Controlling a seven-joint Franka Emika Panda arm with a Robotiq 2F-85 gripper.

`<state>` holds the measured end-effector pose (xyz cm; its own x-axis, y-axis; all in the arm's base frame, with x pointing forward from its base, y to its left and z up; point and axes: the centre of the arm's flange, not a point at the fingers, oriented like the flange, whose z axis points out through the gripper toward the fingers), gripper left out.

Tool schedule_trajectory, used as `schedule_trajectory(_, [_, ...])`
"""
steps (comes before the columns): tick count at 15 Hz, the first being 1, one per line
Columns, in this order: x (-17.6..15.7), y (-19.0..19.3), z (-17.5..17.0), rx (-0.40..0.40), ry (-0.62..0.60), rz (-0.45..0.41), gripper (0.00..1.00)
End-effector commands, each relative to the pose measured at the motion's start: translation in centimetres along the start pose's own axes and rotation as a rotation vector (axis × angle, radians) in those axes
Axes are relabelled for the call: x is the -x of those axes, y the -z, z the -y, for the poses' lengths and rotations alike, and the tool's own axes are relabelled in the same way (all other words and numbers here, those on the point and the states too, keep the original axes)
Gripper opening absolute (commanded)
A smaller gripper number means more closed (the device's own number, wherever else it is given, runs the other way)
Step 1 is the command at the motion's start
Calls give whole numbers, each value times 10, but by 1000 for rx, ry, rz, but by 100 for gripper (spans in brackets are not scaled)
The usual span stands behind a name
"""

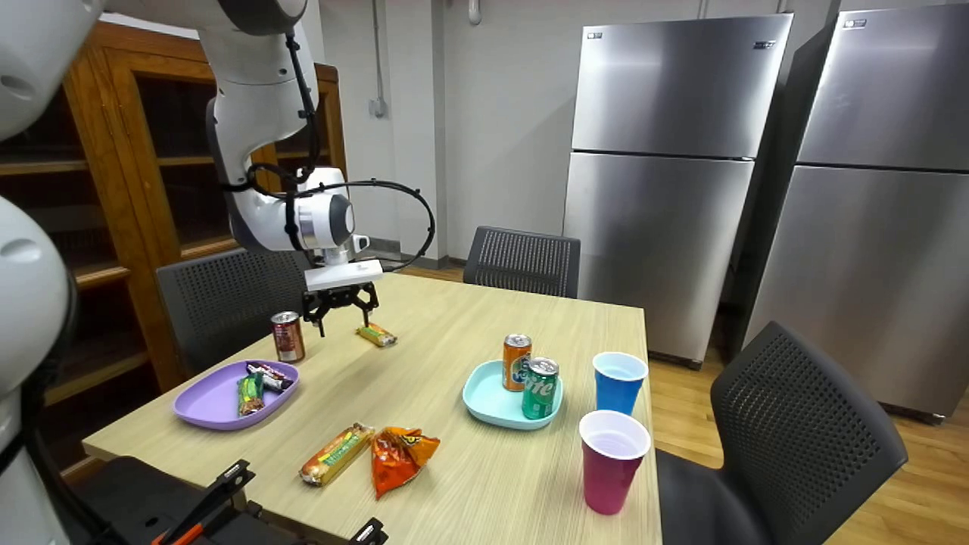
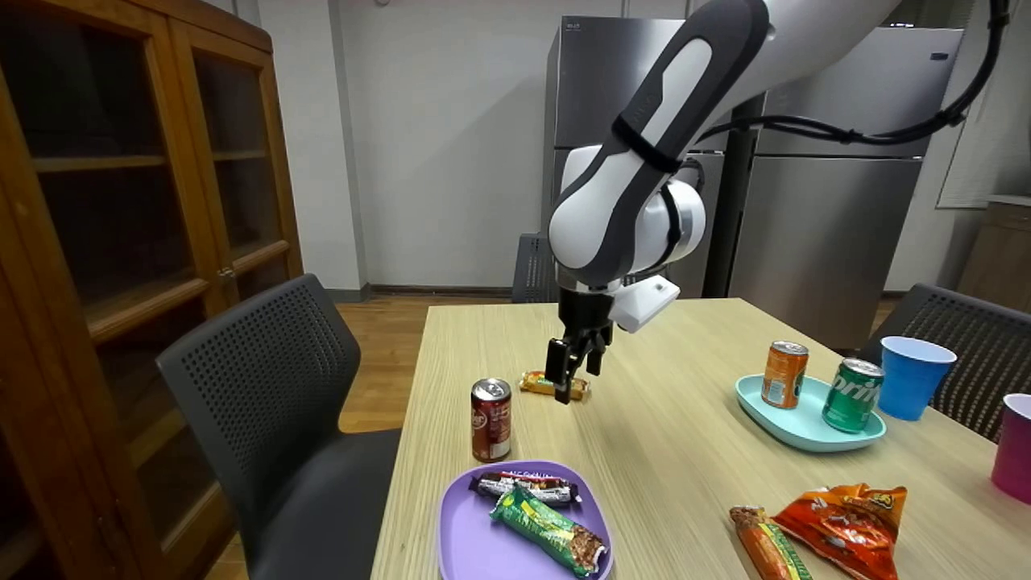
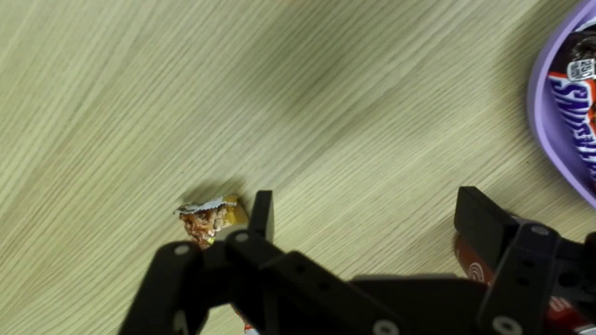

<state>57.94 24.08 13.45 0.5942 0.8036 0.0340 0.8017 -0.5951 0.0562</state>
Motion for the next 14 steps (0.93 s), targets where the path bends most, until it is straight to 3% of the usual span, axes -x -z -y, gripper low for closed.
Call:
schedule_trajectory(1, [-28, -17, -24, 15, 42, -2, 100])
schedule_trajectory(14, [-67, -47, -70, 26, 45, -5, 100])
